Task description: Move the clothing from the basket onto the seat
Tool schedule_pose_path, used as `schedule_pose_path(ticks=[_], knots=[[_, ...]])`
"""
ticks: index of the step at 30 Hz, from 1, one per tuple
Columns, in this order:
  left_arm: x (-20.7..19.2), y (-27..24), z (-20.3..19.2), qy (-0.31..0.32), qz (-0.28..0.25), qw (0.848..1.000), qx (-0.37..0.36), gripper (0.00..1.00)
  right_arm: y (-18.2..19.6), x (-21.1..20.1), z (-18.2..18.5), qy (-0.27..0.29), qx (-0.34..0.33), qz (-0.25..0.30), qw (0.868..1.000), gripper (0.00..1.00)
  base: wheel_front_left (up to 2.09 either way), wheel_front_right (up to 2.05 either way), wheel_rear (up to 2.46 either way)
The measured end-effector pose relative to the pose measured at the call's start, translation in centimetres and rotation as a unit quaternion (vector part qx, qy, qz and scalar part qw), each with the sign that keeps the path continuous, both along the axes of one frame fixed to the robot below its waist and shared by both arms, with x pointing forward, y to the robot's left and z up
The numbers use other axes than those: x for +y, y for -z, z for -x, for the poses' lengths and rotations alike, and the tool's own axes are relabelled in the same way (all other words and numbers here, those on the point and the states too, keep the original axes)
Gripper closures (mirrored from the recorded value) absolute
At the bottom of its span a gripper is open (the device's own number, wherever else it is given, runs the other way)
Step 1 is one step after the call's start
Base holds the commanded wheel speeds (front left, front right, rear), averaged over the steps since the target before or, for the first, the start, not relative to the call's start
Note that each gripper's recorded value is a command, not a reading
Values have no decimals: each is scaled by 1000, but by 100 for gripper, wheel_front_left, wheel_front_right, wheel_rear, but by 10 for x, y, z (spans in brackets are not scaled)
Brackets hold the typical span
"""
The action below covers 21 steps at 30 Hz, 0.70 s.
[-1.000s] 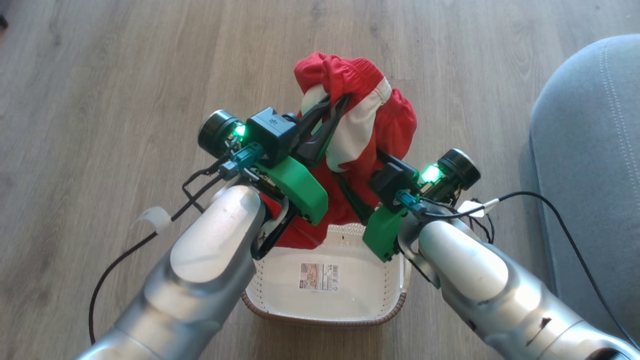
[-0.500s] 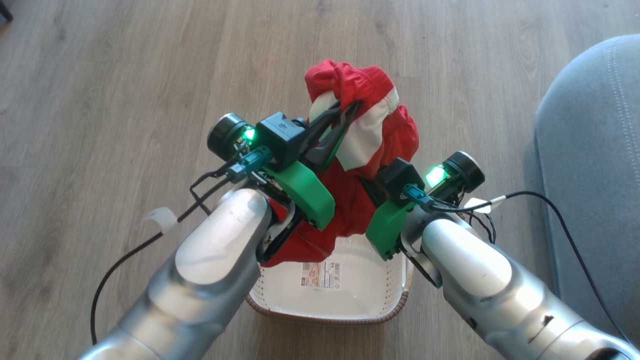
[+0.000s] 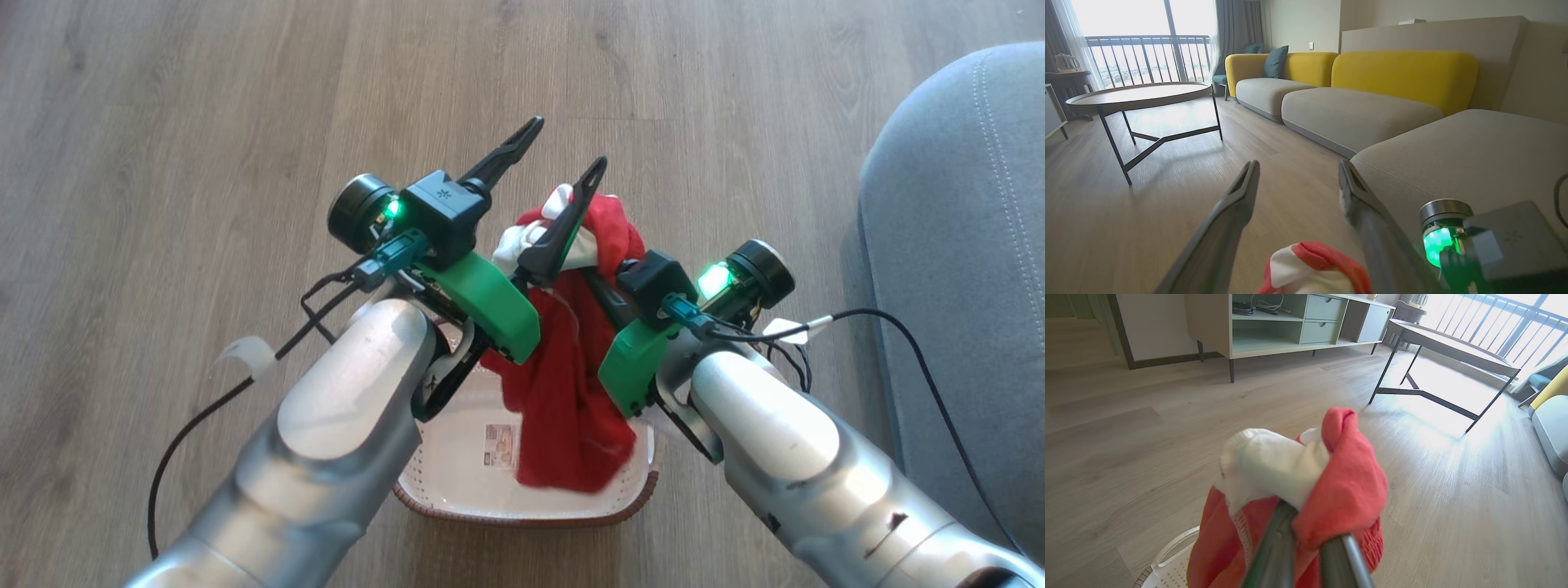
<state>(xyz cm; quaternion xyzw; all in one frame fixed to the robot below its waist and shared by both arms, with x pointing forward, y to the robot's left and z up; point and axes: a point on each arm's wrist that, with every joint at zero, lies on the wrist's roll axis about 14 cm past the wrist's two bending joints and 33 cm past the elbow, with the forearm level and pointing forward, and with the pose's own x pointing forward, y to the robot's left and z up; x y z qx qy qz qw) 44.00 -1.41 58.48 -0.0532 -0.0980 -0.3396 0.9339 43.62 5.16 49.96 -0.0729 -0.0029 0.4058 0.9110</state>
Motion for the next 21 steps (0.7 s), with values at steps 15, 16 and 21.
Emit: schedule_pose_path(ticks=[15,16,21], knots=[[-12,21,0,18,-19,999,24,0,-21,-16,-5,25,-23,-22,999,100,0,0,0],[-14,24,1,22,-20,999,28,0,-24,-18,-5,28,-24,-26,999,100,0,0,0],[-20,31,-3,32,-21,998,40,0,-35,-34,-6,49,-37,-35,998,100,0,0,0]])
